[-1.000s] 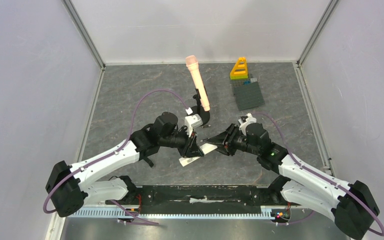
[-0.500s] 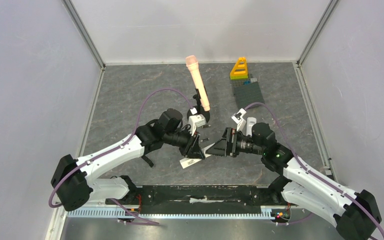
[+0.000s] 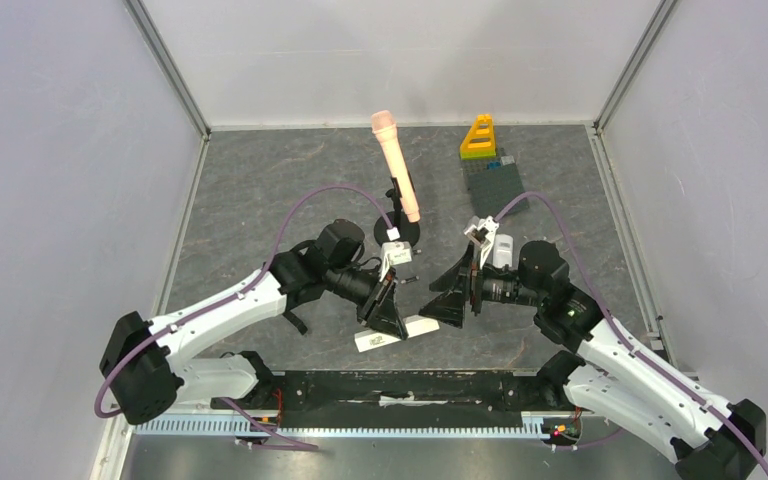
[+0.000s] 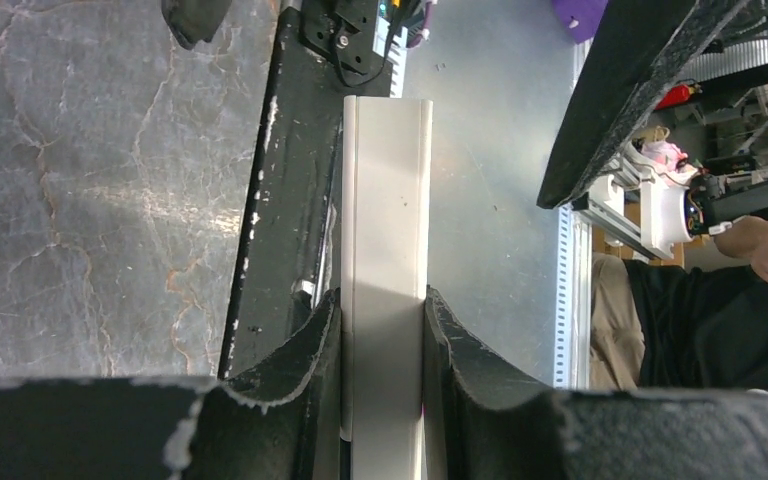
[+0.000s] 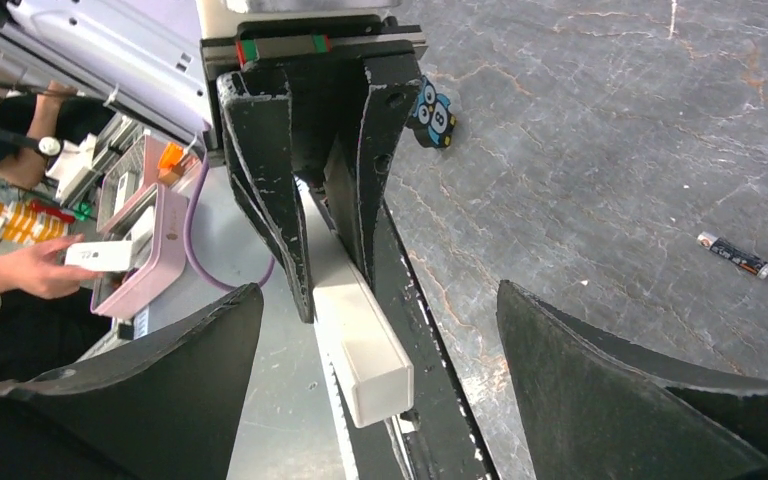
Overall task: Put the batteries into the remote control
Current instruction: Turn over the remote control.
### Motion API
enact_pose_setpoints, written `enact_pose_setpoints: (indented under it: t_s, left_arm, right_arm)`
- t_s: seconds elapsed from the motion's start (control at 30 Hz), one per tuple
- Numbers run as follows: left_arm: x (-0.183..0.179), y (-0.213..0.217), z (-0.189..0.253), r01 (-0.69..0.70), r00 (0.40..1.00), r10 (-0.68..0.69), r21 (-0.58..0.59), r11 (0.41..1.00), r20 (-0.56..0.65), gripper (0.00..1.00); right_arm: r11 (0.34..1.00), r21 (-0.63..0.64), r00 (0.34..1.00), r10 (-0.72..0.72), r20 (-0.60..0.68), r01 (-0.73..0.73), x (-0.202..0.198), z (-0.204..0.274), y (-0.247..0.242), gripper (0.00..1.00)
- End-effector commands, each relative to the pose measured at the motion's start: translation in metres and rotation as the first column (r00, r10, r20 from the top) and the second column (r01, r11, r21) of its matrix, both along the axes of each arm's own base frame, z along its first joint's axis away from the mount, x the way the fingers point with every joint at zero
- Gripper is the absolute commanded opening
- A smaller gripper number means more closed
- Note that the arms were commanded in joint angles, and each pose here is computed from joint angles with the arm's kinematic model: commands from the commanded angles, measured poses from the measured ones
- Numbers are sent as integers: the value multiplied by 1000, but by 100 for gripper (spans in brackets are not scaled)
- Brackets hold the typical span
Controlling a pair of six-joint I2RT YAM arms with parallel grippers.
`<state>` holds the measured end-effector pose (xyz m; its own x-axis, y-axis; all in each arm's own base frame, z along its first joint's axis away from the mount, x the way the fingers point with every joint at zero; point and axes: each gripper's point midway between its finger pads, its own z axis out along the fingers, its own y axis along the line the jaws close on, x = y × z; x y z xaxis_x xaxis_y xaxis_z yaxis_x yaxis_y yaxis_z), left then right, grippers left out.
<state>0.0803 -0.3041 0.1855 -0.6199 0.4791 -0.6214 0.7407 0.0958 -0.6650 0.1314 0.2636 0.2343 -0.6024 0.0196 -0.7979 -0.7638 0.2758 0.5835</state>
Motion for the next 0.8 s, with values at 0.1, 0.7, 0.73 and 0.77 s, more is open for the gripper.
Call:
enact_pose_setpoints:
  t_s: [0.1, 0.7, 0.73, 0.77]
  left_arm:
    - [-12, -3, 34, 87, 996, -85, -107, 990, 21, 2]
    - [-12, -5, 51, 120, 992, -111, -153, 981, 66, 2]
    - [-12, -5, 51, 121, 991, -111, -154, 981, 68, 2]
    - [-12, -5, 52, 122, 991, -112, -155, 980, 70, 2]
  right_arm:
    - [982, 67, 979, 170, 109, -178, -26, 20, 3, 88]
    - [964, 60, 966, 259, 10, -259, -39, 0, 8, 67]
    - [965, 57, 967, 255, 2, -255, -38, -2, 8, 62]
    - [965, 56, 966, 257, -4, -256, -38, -3, 9, 57]
